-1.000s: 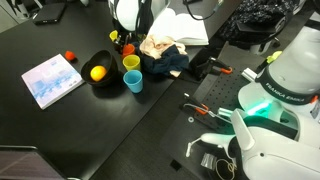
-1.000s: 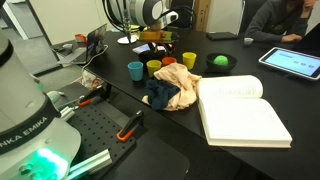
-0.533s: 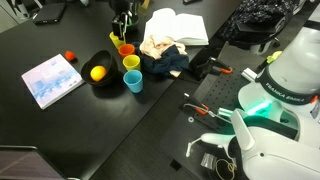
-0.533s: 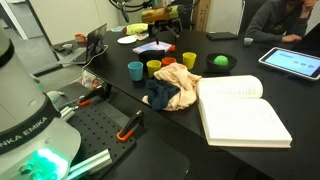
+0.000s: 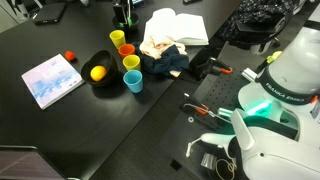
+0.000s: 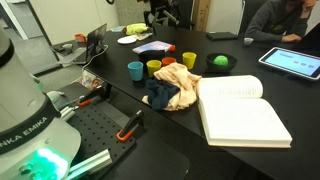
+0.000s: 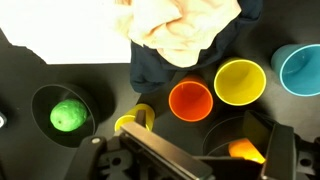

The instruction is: Shift the bowl to the left, then separate the cups

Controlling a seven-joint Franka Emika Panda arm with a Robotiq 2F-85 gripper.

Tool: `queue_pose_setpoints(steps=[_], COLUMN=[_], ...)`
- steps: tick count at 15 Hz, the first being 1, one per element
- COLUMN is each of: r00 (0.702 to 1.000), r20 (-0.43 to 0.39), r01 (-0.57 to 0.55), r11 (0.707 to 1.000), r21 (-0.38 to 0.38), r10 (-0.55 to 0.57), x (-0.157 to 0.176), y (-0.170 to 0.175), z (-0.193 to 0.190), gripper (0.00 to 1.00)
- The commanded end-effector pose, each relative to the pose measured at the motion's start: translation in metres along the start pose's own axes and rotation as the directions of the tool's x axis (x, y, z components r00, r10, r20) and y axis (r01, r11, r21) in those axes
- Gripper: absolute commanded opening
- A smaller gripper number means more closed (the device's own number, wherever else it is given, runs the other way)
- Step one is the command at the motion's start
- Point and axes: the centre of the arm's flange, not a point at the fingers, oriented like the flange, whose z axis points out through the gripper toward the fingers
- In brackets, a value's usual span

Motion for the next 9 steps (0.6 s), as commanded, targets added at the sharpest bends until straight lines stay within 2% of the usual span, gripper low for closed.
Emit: queue_pose_setpoints(steps=[1,9], r00=[1.0,1.0], r20=[0.006,0.013], r01=[-0.002,-0.005], r11=[1.0,1.0], r21=[-0.002,-0.003], r10=[0.002,0.005], x=[-0.0014,-0.0065], y=[-0.001,-0.0036], z=[-0.0052,-0.0095], gripper=[1.0,1.0])
